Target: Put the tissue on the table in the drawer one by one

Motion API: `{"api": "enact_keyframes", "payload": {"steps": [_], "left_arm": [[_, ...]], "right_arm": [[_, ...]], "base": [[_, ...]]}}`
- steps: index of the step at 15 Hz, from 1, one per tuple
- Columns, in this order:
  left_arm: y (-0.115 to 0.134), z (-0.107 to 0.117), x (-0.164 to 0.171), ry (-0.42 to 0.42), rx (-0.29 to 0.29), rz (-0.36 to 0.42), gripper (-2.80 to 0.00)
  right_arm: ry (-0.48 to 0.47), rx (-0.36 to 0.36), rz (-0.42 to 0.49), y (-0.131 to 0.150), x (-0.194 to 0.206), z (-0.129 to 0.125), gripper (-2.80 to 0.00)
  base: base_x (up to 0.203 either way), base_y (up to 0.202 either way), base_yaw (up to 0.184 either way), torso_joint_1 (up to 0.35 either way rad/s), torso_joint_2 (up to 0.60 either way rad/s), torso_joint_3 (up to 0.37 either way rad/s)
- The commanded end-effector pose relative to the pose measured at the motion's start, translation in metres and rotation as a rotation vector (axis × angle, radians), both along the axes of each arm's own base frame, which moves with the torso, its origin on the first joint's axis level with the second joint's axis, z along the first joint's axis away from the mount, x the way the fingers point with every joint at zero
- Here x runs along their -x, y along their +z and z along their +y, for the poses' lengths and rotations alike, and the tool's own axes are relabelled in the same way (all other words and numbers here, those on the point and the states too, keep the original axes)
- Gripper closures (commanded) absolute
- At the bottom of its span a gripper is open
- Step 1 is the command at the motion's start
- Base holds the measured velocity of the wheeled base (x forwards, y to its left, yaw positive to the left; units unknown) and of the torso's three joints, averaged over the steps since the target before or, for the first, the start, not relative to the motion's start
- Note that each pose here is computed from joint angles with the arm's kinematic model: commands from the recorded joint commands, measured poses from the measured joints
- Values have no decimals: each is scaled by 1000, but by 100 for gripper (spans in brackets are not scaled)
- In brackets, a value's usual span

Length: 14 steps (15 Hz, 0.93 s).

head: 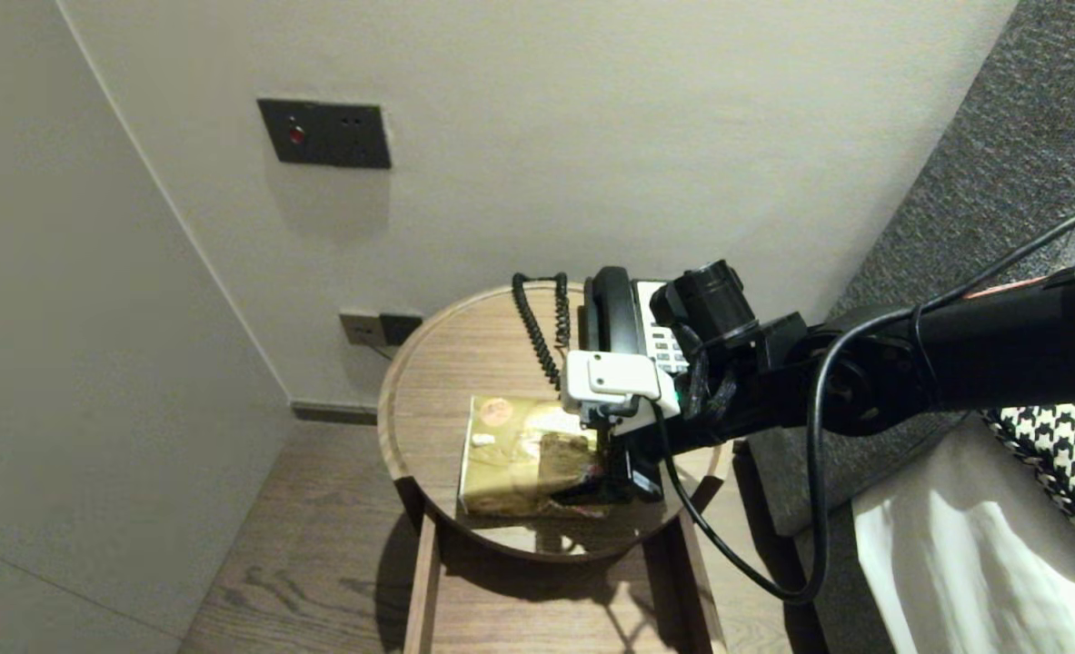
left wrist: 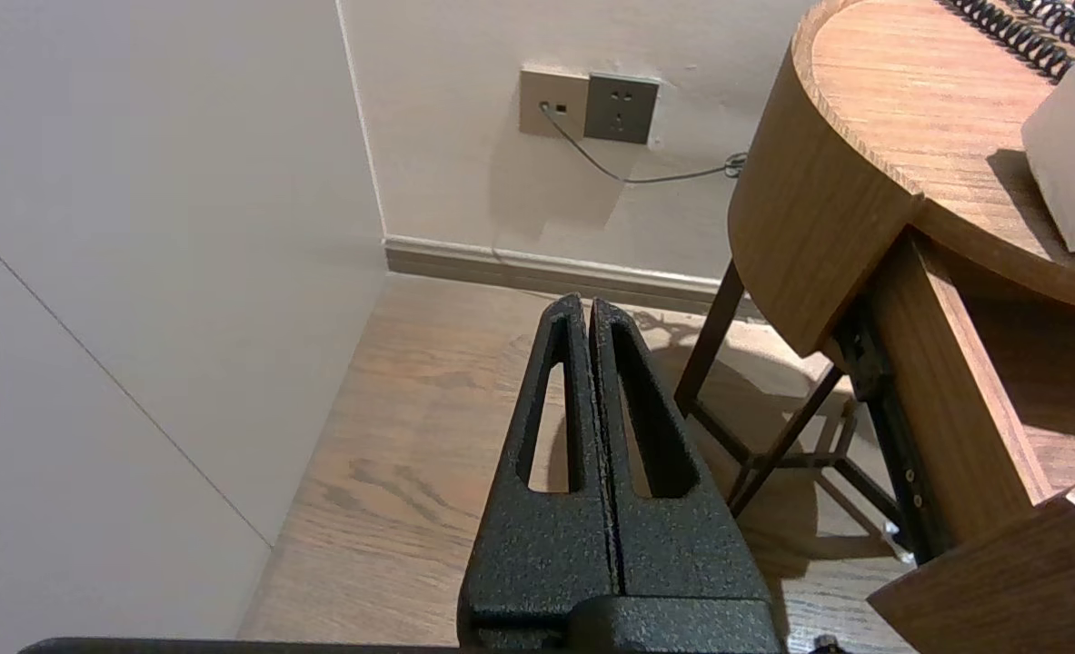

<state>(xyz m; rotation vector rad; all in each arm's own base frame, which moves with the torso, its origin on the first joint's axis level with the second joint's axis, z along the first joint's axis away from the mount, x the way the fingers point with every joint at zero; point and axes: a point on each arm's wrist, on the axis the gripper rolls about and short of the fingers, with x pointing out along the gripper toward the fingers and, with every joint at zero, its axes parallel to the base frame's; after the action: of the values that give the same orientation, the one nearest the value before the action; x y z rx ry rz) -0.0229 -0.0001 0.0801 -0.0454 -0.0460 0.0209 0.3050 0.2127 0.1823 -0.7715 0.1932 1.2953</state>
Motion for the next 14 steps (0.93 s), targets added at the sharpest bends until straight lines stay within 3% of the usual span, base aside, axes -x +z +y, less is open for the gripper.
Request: {"api": "enact_keyframes", "payload": {"steps": [1, 4, 8, 14], "left_arm": [[0, 0, 0, 1, 0, -2, 0], [0, 0, 0, 0, 0, -2, 0], [0, 0, 0, 1, 0, -2, 0], [0, 0, 0, 1, 0, -2, 0]], "right_arm": [[2, 4, 1, -1, -1, 0, 0], [-21, 12, -17, 2, -1, 0, 0], [-161, 43, -77, 22, 9, -10, 0], [-183, 6, -114, 50, 43, -32, 0]], "base": [[0, 0, 0, 0, 0, 0], [0, 0, 0, 0, 0, 0], [0, 0, 0, 0, 0, 0], [0, 0, 0, 0, 0, 0]]}}
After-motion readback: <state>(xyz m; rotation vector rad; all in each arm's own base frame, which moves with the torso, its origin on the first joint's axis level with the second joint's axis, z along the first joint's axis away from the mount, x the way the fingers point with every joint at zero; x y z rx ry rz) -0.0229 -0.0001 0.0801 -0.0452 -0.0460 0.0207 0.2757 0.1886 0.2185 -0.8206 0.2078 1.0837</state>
